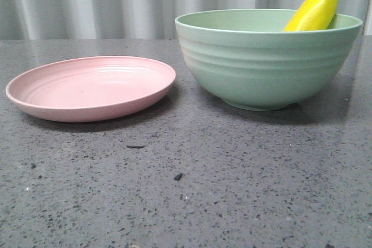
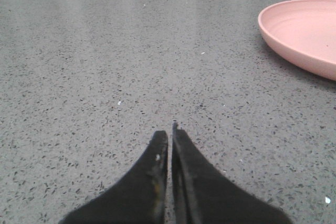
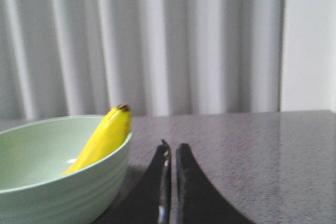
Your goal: Transfer banana from pink plate to green bowl
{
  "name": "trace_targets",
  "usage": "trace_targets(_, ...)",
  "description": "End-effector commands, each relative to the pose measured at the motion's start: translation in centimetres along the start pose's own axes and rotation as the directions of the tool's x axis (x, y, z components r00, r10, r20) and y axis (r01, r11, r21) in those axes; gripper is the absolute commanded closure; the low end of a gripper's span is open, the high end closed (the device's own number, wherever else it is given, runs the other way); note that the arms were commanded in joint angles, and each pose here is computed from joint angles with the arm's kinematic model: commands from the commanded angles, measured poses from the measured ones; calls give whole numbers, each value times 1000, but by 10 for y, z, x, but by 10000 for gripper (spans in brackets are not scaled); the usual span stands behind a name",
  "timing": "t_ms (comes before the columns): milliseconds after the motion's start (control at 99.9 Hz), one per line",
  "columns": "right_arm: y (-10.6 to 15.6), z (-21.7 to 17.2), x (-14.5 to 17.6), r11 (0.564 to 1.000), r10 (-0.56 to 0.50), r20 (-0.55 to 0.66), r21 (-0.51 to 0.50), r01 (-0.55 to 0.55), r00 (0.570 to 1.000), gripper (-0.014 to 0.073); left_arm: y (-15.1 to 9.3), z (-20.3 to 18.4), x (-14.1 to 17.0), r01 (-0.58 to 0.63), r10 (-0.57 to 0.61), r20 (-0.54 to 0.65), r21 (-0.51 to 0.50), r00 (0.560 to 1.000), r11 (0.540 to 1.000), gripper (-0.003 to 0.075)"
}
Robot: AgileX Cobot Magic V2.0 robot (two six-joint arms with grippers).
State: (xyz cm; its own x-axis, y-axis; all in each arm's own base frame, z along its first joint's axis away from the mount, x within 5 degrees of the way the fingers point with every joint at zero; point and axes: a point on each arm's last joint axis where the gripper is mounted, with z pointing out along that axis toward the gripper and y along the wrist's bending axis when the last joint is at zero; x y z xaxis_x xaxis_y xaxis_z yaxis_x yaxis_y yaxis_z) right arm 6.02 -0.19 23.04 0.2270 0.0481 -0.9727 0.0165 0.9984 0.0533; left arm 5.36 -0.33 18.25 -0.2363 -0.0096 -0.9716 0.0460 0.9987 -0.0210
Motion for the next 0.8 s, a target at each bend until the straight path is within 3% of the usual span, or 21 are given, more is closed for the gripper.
trace_targets(0,-1,-4,-7,999,-19,141,29,15,990,662,0,-1,-4,9,-9,85,-3,996,1000,741)
trace_targets(180,-5,-10,15,995,-39,-37,88,43,999,662,0,-1,-4,9,-9,85,-3,996,1000,741)
trace_targets(370,-9,-14,36,991,-32,-261,119,65,965,662,0,-1,-4,9,-9,85,-3,996,1000,741)
trace_targets(570,-10,-16,44,990,-22,-345,126,69,938,662,0,-1,-4,9,-9,85,-3,996,1000,741)
trace_targets(690,-11,-20,52,988,-7,-433,134,73,901,662,0,-1,-4,9,-9,85,-3,996,1000,741)
trace_targets(790,-11,-19,51,988,-8,-427,134,72,904,662,0,-1,-4,9,-9,85,-3,996,1000,741)
